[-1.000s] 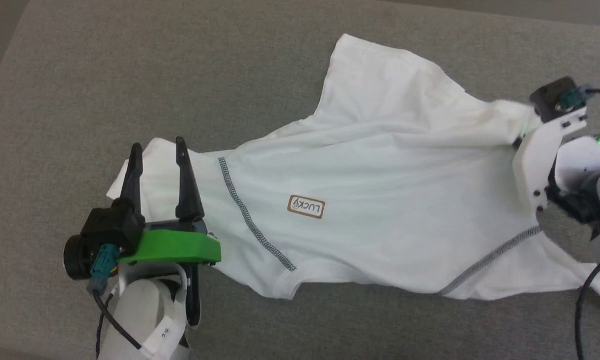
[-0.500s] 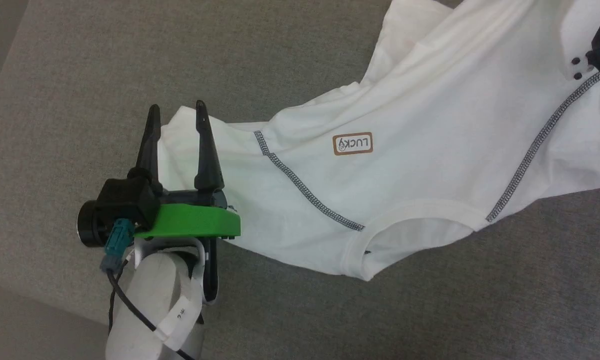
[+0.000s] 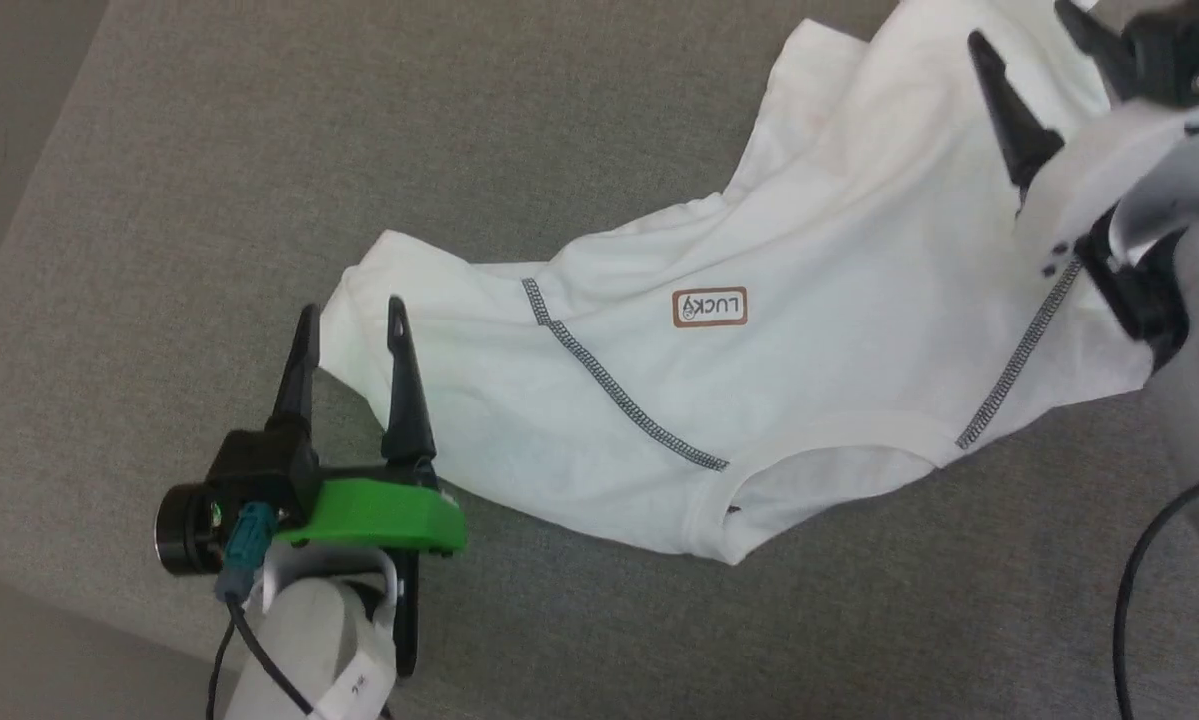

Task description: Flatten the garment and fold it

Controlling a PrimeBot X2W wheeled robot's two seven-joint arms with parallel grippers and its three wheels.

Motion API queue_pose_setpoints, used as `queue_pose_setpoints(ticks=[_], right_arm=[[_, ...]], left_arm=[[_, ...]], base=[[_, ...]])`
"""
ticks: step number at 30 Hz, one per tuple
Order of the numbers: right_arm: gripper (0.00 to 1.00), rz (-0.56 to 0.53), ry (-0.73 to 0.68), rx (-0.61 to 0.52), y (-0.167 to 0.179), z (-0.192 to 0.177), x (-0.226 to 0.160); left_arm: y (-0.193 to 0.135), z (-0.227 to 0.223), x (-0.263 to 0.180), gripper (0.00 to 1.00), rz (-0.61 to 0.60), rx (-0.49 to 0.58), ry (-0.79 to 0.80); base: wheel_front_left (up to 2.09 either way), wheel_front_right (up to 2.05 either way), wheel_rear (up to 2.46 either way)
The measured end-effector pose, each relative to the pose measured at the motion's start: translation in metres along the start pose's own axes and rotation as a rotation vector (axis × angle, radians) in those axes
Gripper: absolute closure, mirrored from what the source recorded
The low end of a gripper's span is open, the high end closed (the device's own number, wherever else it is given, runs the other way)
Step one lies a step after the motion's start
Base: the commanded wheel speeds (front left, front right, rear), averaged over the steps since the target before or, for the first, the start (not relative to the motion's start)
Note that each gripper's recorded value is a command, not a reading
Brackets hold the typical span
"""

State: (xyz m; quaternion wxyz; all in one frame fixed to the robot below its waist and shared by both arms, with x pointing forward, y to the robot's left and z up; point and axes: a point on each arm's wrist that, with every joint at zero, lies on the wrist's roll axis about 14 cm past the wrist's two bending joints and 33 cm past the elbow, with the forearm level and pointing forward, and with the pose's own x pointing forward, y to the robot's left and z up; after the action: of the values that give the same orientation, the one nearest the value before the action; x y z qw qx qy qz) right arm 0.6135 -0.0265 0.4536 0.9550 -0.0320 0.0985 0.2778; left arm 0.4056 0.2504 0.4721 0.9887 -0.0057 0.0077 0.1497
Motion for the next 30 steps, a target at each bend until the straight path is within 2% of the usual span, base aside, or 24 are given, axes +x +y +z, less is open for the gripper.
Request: queue_pose_setpoints(ticks=[6, 11, 18, 21, 30], right_arm=[[0.00, -0.061, -0.129, 0.076, 0.011, 0.008, -0.066], [0.00, -0.180, -0.186, 0.110, 0.009, 0.011, -0.134], [0.00, -0.350, -0.164, 0.135, 0.001, -0.003, -0.213], [0.00, -0.403, -0.144, 0.152, -0.003, -0.011, -0.238], [0.00, -0.469, -0.146, 0.176, -0.008, -0.012, -0.271]], left_arm=[[-0.001, -0.013, -0.033, 0.00, -0.040, -0.005, 0.056], [-0.019, -0.023, -0.051, 0.00, -0.121, -0.029, 0.120], [-0.043, -0.039, -0.061, 0.00, -0.182, -0.088, 0.285], [-0.045, -0.052, -0.063, 0.00, -0.156, -0.081, 0.384], [-0.036, -0.089, -0.084, 0.00, -0.046, -0.065, 0.634]], base=[[0.00, 0.00, 0.00], [0.00, 0.00, 0.00], [0.00, 0.00, 0.00], [0.00, 0.00, 0.00], [0.00, 0.00, 0.00]])
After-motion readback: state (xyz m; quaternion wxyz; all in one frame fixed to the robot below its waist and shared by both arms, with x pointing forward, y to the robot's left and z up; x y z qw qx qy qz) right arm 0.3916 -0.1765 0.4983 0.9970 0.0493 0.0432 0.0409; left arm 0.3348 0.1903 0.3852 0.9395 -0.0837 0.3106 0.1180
